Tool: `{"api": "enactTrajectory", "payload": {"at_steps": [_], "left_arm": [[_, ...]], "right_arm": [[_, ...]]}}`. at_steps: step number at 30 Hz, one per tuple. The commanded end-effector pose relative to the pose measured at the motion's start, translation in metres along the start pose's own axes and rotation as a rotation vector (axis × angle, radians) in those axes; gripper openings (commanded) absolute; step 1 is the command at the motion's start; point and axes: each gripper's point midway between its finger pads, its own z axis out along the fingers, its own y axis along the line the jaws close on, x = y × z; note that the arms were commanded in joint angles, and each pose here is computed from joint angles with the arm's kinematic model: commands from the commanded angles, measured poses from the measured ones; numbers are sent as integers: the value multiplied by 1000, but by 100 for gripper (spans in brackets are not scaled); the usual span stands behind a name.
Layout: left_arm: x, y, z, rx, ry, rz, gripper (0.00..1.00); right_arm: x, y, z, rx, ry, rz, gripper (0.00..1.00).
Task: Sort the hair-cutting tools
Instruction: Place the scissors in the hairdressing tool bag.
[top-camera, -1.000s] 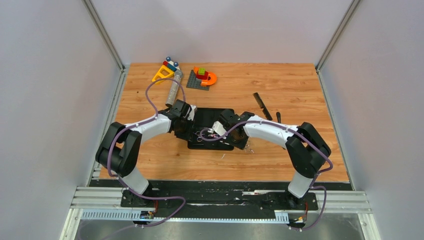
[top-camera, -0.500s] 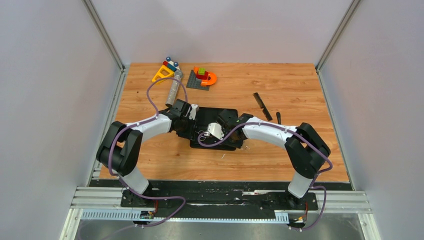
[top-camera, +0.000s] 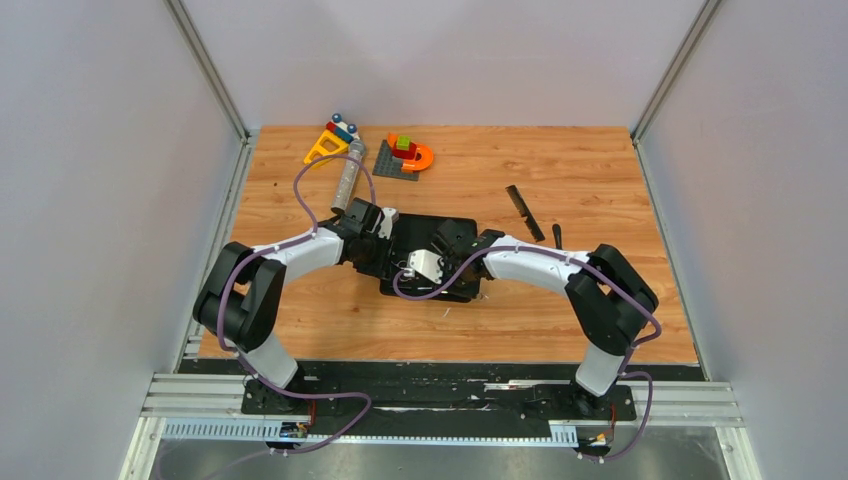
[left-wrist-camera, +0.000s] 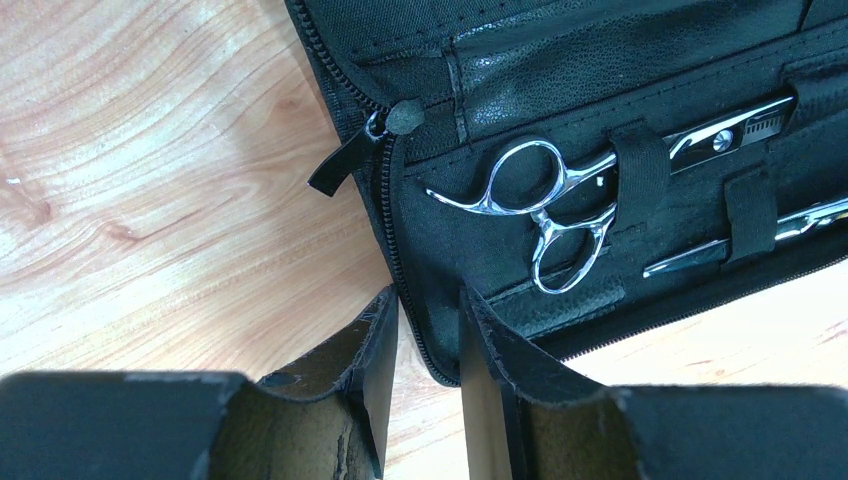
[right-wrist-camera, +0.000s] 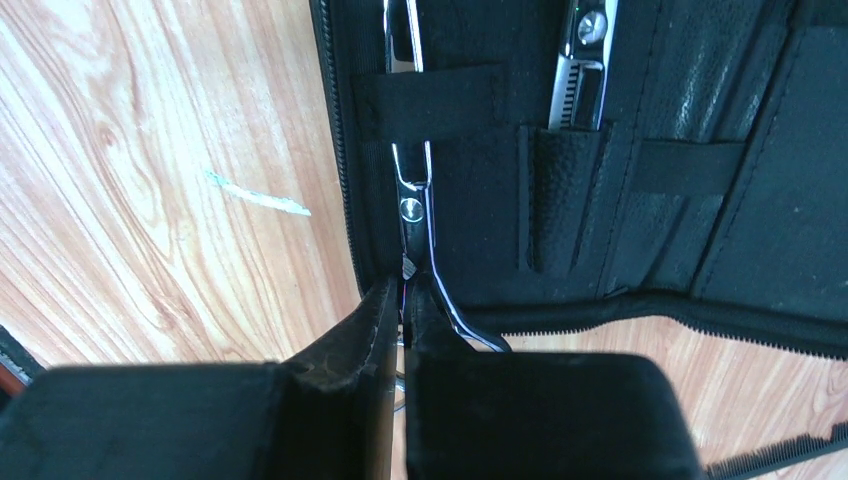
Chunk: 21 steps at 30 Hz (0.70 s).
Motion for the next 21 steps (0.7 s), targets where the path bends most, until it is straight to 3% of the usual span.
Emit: {"api": "enactTrajectory", "payload": {"at_steps": [1, 12, 21], "left_arm": [[6, 1, 10, 4, 25, 22, 37], [8, 3, 11, -12, 39, 12, 38], [12, 4, 11, -15, 47, 2, 36]], "right_arm": [[-19, 4, 7, -36, -80, -33, 0], [-44, 12, 2, -94, -166, -33, 0], [-12, -6, 15, -22, -80, 38, 0]]}}
